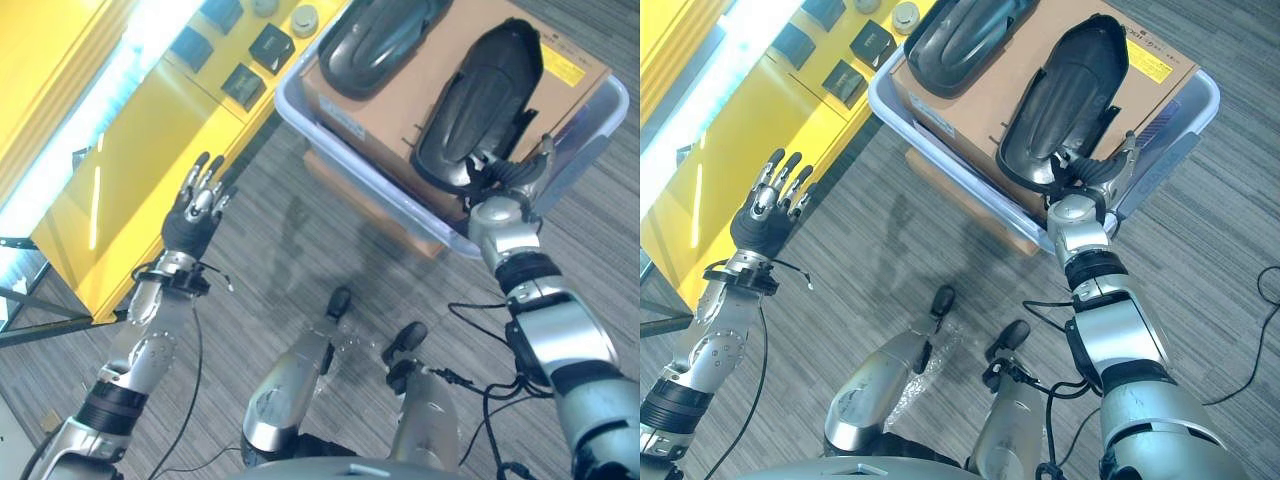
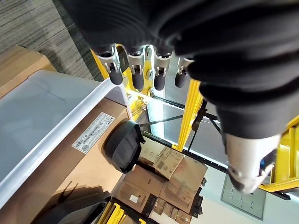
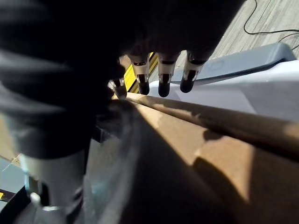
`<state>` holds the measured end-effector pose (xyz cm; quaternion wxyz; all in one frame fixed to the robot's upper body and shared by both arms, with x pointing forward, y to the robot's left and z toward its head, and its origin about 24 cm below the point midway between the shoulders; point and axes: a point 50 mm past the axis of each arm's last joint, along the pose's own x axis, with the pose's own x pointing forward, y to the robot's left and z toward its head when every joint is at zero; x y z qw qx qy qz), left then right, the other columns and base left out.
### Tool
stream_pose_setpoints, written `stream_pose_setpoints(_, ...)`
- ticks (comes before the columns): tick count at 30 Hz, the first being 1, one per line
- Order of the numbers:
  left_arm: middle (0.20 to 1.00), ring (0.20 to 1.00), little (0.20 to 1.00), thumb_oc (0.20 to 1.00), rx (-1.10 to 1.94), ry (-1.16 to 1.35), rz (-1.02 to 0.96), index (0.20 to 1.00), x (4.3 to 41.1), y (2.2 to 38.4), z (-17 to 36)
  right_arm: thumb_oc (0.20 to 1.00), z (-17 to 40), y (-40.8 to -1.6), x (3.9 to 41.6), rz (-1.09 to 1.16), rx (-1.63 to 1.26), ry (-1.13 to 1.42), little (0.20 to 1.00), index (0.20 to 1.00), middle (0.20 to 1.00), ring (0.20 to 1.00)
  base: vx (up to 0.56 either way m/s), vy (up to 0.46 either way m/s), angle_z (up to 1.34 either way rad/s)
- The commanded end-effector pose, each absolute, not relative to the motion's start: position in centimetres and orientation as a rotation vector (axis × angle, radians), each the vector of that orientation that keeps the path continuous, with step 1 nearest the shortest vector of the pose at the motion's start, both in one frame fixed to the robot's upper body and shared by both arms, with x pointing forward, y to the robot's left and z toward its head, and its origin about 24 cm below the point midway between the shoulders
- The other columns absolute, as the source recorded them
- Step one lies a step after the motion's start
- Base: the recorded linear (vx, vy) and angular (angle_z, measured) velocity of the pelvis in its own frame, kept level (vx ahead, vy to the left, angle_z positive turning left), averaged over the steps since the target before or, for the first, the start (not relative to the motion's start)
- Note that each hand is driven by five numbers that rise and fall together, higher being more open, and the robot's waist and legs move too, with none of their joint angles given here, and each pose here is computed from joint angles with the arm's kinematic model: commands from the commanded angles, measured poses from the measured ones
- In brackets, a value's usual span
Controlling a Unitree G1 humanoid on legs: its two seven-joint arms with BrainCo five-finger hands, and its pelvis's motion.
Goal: Move parts from the plastic box to the shelf.
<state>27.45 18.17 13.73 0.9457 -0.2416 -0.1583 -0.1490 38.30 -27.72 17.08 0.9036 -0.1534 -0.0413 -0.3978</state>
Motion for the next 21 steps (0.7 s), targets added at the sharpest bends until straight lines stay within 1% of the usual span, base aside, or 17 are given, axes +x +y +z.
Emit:
stream_pose_setpoints(1, 1.0, 1.0, 1.0, 1.0, -0.503, -0.447, -0.334, 1.0, 27.0, 18.2, 16.0, 1.0, 19.7, -27.0, 38.8, -0.796, -0.347, -0.198, 1.0, 1.0, 1.0, 1.0, 0.0, 0.0, 0.0)
stream_pose_setpoints(4, 1.0, 1.0, 1.0, 1.0, -0.504, -0.444, -0.333, 1.0, 27.1, 18.2, 15.9, 1.0, 19.8, -26.7, 39.0, -0.787, -0.361, -0.193, 1.0, 1.0, 1.0, 1.0, 0.0, 0.0, 0.0)
stream_pose_setpoints(5, 1.0, 1.0, 1.0, 1.0, -0.506, -0.444, -0.332, 1.0, 27.1, 18.2, 15.9, 0.768, 19.8, -26.5, 39.1, -0.785, -0.368, -0.188, 0.768, 0.768, 0.768, 0.768, 0.0, 0.0, 0.0)
stream_pose_setpoints(6, 1.0, 1.0, 1.0, 1.0, -0.503, -0.446, -0.332, 1.0, 27.1, 18.2, 15.9, 0.351, 19.7, -26.5, 39.0, -0.784, -0.374, -0.185, 0.351, 0.351, 0.351, 0.351, 0.0, 0.0, 0.0)
stream_pose_setpoints(7, 1.0, 1.0, 1.0, 1.0, -0.504, -0.446, -0.334, 1.0, 27.0, 18.2, 15.9, 0.2, 19.6, -26.6, 39.0, -0.786, -0.382, -0.183, 0.2, 0.2, 0.2, 0.2, 0.0, 0.0, 0.0)
stream_pose_setpoints(21, 1.0, 1.0, 1.0, 1.0, -0.499, -0.455, -0.355, 1.0, 26.8, 18.2, 16.0, 0.2, 18.7, -27.9, 38.3, -0.824, -0.393, -0.174, 0.2, 0.2, 0.2, 0.2, 0.0, -0.011, 0.0)
